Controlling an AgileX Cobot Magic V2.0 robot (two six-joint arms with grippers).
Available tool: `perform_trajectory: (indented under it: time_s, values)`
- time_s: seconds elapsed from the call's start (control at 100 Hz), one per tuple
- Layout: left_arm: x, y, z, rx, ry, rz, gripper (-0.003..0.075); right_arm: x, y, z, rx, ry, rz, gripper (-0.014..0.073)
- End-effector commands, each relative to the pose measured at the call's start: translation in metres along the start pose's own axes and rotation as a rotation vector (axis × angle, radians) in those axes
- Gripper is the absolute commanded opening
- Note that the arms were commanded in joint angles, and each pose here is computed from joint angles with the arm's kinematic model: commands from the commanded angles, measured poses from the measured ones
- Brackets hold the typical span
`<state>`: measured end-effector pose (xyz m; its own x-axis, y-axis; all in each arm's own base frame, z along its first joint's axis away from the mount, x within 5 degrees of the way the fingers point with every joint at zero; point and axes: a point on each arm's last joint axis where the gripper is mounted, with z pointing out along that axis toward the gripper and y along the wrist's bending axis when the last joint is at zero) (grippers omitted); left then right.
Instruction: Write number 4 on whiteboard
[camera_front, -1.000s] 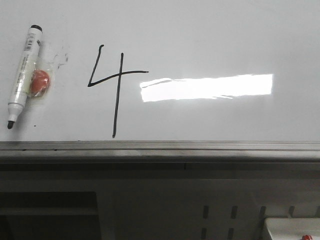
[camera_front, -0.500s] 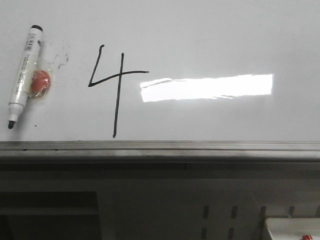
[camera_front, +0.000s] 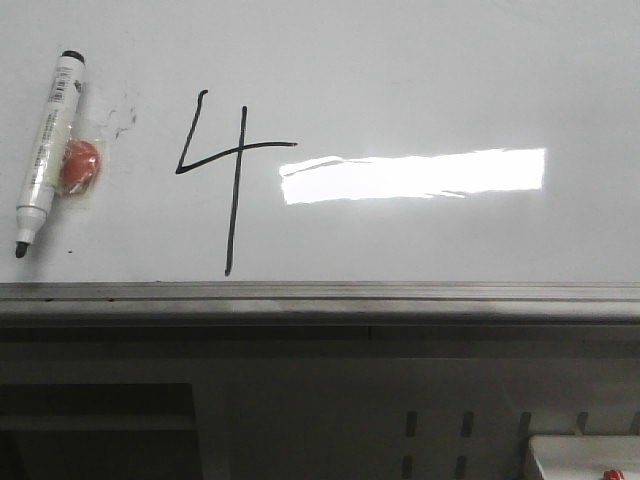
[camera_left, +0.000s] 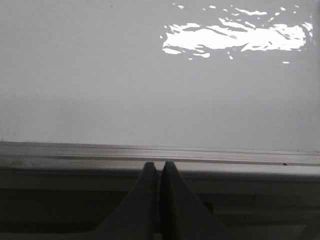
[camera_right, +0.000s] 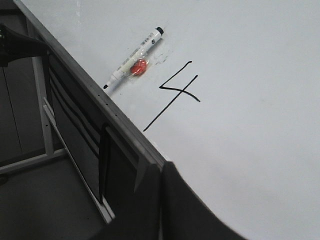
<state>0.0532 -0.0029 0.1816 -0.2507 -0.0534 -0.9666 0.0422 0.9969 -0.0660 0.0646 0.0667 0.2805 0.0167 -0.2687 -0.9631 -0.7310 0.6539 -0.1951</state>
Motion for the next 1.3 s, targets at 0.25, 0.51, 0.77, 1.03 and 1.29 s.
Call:
perform_trajectory:
  time_s: [0.25, 0.51, 0.77, 1.03, 1.29]
  values:
    - [0.006, 0.001, 0.002, 0.0, -0.032, 0.005, -0.002, -0.015, -0.005, -0.003, 0.042, -0.096, -0.003, -0.0064]
    - [0.006, 0.001, 0.002, 0.0, -0.032, 0.005, -0.002, -0.015, -0.005, -0.003, 0.042, -0.096, -0.003, -0.0064]
    - [0.006, 0.001, 0.002, 0.0, -0.032, 0.005, -0.002, -0.015, -0.005, -0.003, 0.042, -0.096, -0.003, -0.0064]
    - [0.006, 0.001, 0.002, 0.0, -0.032, 0.005, -0.002, -0.015, -0.006, -0.004, 0.054, -0.095, -0.062, -0.0064]
    - [0.006, 0.001, 0.002, 0.0, -0.032, 0.005, -0.002, 0.009, -0.018, -0.018, 0.285, -0.158, 0.087, -0.0064]
